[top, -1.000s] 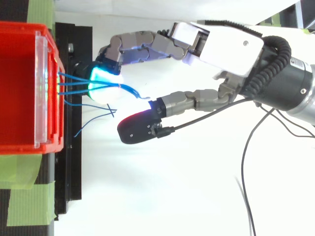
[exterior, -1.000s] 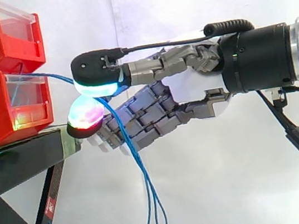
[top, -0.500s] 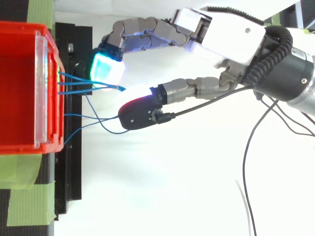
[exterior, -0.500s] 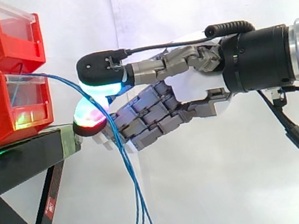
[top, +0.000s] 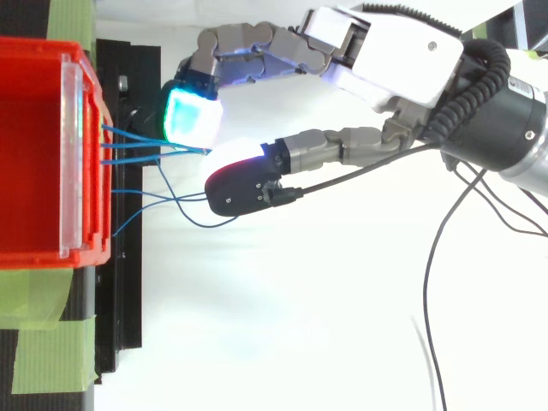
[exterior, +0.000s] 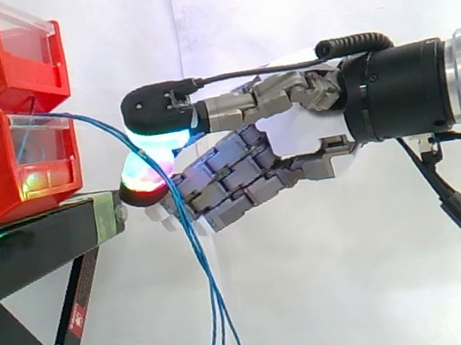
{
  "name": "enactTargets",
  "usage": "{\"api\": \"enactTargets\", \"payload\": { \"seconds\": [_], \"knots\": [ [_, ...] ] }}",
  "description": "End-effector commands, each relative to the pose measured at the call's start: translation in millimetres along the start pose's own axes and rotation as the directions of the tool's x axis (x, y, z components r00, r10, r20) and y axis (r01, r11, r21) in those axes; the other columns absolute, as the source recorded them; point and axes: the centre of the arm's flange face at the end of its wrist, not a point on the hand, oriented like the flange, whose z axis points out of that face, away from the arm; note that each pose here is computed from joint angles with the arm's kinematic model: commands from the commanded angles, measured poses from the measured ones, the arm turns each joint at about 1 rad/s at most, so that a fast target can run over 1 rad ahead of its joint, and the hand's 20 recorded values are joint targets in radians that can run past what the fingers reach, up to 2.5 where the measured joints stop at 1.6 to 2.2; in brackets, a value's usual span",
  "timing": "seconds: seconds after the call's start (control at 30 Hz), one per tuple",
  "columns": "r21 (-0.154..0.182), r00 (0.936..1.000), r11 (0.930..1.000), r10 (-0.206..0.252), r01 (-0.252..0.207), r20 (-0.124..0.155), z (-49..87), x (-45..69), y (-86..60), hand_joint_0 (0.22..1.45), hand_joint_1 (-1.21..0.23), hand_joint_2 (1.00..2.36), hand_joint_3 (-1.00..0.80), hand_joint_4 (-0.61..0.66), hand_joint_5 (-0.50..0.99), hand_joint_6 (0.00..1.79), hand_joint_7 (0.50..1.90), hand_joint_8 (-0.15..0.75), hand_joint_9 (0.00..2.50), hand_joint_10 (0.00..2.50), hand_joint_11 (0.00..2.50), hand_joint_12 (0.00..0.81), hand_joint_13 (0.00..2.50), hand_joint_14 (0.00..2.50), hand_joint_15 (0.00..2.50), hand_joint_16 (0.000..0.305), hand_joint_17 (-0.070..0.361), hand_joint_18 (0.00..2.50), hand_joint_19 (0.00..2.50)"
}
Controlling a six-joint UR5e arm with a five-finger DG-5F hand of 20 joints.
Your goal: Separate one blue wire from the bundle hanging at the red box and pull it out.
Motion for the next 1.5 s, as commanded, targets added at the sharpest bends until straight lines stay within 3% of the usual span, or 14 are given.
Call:
{"api": "enactTargets", "payload": {
  "seconds": [0.0, 0.5, 0.73, 1.07, 1.23, 1.47],
  "knots": [
    [0.001, 1.0, 1.0, 0.0, 0.0, 0.002, -0.1, -0.5, 0.0, 0.6, -0.7, 1.01, -0.4, 0.28, -0.12, 0.51, 1.21, 0.325, 0.59, 0.01, 0.26, 0.413, 0.48, 0.01, 0.28, 0.057, 0.127, 0.46, 0.21],
    [-0.003, 1.0, 1.0, 0.0, 0.0, 0.002, -0.1, 1.2, 1.2, 0.57, -0.7, 1.0, -0.44, 0.29, -0.13, 0.5, 1.19, 0.326, 0.58, 0.01, 0.27, 0.418, 0.49, 0.01, 0.29, 0.057, 0.129, 0.47, 0.22],
    [-0.009, 0.9997, 0.9997, -0.024, 0.024, -0.007, -0.9, 7.7, 3.4, 0.57, -0.7, 1.0, -0.44, 0.29, -0.13, 0.5, 1.2, 0.326, 0.59, 0.01, 0.27, 0.419, 0.5, 0.01, 0.29, 0.057, 0.129, 0.47, 0.22],
    [-0.046, 0.9983, 0.9973, -0.057, 0.058, 0.011, 2.7, 9.4, 8.8, 0.58, -0.72, 1.0, -0.45, 0.28, -0.12, 0.5, 1.23, 0.326, 0.58, 0.01, 0.27, 0.419, 0.51, 0.01, 0.3, 0.057, 0.128, 0.48, 0.22],
    [-0.049, 0.9965, 0.9953, -0.083, 0.083, 0.014, 2.8, 9.5, 8.8, 0.59, -0.73, 1.0, -0.44, 0.29, -0.12, 0.51, 1.21, 0.326, 0.59, 0.01, 0.27, 0.418, 0.51, 0.01, 0.3, 0.057, 0.128, 0.48, 0.22],
    [-0.047, 0.9964, 0.9954, -0.083, 0.084, 0.015, 2.9, 9.3, 9.1, 0.59, -0.74, 1.01, -0.44, 0.28, -0.12, 0.51, 1.21, 0.324, 0.59, 0.01, 0.26, 0.416, 0.51, 0.01, 0.3, 0.057, 0.128, 0.5, 0.23]
  ]
}}
